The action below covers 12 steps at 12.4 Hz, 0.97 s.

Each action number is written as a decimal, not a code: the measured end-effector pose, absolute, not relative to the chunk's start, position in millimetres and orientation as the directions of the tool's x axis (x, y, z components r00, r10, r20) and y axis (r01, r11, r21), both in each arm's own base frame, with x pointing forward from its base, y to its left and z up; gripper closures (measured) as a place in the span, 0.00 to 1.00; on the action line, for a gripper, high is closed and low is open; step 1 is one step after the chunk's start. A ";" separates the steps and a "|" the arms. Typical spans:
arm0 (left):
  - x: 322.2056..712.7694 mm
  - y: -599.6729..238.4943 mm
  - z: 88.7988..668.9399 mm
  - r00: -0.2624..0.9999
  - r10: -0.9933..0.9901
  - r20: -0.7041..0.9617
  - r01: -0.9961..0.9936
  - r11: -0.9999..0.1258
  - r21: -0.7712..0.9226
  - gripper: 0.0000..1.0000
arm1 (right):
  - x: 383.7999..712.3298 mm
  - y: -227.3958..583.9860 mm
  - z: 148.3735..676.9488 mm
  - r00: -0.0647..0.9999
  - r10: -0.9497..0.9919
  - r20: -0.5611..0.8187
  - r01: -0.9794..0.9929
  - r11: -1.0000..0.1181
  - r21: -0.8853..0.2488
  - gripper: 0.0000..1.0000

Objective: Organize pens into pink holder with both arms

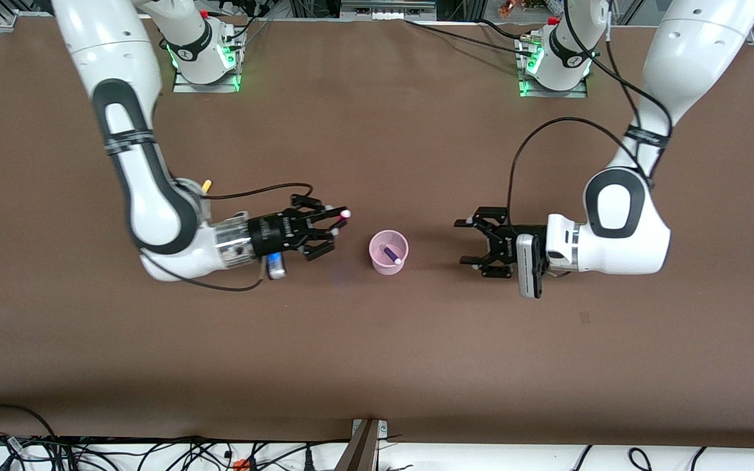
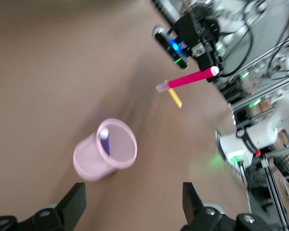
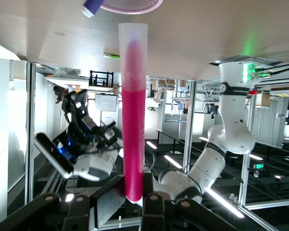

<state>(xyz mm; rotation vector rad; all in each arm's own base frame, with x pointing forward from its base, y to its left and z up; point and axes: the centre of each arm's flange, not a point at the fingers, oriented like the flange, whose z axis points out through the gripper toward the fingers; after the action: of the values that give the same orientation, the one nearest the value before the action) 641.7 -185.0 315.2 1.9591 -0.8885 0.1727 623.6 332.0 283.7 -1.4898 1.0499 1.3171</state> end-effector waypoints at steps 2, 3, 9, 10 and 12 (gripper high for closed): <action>639.8 -169.0 343.5 0.749 -0.586 0.309 -0.596 -0.394 0.699 0.11 | 611.3 362.4 275.4 0.089 -0.078 -0.993 -0.967 -0.246 -0.068 0.78; 640.2 -163.1 355.4 0.756 -0.610 0.237 -0.578 -0.453 0.678 0.10 | 607.8 373.4 272.1 0.091 -0.095 -0.991 -0.972 -0.227 -0.067 0.78; 650.5 -60.0 439.5 0.814 -0.556 -0.165 -0.430 -0.769 0.472 0.00 | 593.5 406.6 238.0 0.117 -0.162 -0.980 -0.984 -0.155 -0.092 0.78; 650.0 -49.0 448.7 0.824 -0.522 -0.219 -0.408 -0.816 0.411 0.00 | 593.6 409.0 237.0 0.122 -0.171 -0.978 -0.984 -0.150 -0.096 0.78; 645.1 -42.5 472.0 0.863 -0.407 -0.299 -0.330 -0.903 0.275 0.00 | 594.1 414.2 234.3 0.129 -0.183 -0.974 -0.984 -0.145 -0.103 0.78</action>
<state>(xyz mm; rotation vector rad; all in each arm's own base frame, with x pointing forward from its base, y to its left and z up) 645.1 -42.5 472.0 2.8220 -0.5647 -0.5226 594.1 414.2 234.3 -1.5051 1.1928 1.1202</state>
